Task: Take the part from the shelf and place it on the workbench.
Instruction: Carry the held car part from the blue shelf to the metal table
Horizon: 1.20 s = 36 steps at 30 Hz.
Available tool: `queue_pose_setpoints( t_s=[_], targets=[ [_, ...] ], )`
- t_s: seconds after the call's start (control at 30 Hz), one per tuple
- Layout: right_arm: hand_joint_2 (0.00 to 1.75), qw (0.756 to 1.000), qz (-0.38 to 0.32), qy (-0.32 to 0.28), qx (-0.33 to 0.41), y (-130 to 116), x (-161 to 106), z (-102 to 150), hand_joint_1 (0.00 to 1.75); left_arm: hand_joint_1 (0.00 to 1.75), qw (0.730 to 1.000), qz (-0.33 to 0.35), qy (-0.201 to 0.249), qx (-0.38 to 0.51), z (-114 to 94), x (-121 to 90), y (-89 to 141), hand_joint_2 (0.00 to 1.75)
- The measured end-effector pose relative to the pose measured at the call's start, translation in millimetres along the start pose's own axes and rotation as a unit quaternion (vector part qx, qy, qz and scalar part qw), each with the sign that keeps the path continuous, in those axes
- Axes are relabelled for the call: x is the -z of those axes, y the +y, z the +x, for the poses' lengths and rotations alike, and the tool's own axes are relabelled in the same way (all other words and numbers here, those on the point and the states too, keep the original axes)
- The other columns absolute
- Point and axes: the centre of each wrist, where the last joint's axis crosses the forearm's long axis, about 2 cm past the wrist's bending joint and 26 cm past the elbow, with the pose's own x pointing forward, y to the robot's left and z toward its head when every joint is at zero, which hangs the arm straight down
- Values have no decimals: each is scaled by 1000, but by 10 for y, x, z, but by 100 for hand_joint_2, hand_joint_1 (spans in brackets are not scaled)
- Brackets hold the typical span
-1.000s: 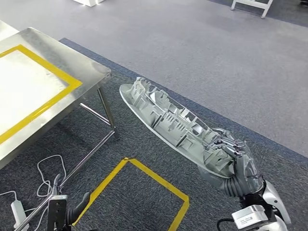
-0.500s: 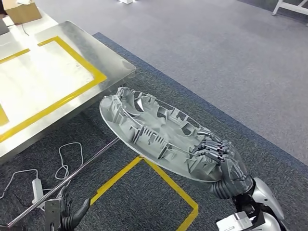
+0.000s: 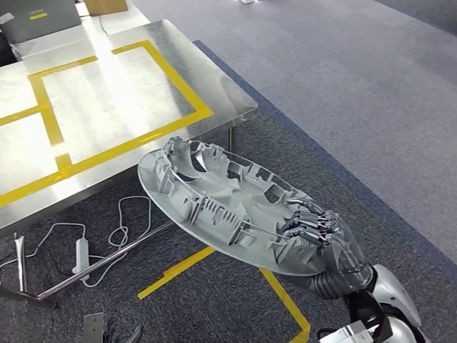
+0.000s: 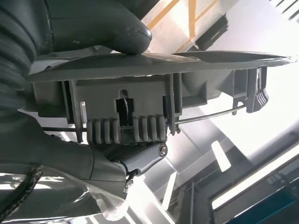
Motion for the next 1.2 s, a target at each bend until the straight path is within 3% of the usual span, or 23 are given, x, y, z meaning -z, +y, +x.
queue_pose_setpoints(
  t_s=[0.23,0.43,0.77,1.2],
  targets=[
    [175,1000,1,-6,-22,-4,37,-1,175,0,997,-16,75,23,-203,-61,65,175],
    [175,997,1,-7,-72,30,85,3,175,0,993,-36,104,36,-252,-56,78,175],
    [175,995,8,-10,-100,54,126,3,175,0,992,-39,112,36,-258,-42,70,175],
    [175,984,-92,51,-143,107,204,-15,175,0,993,-37,106,40,-267,-43,105,175]
  ],
)
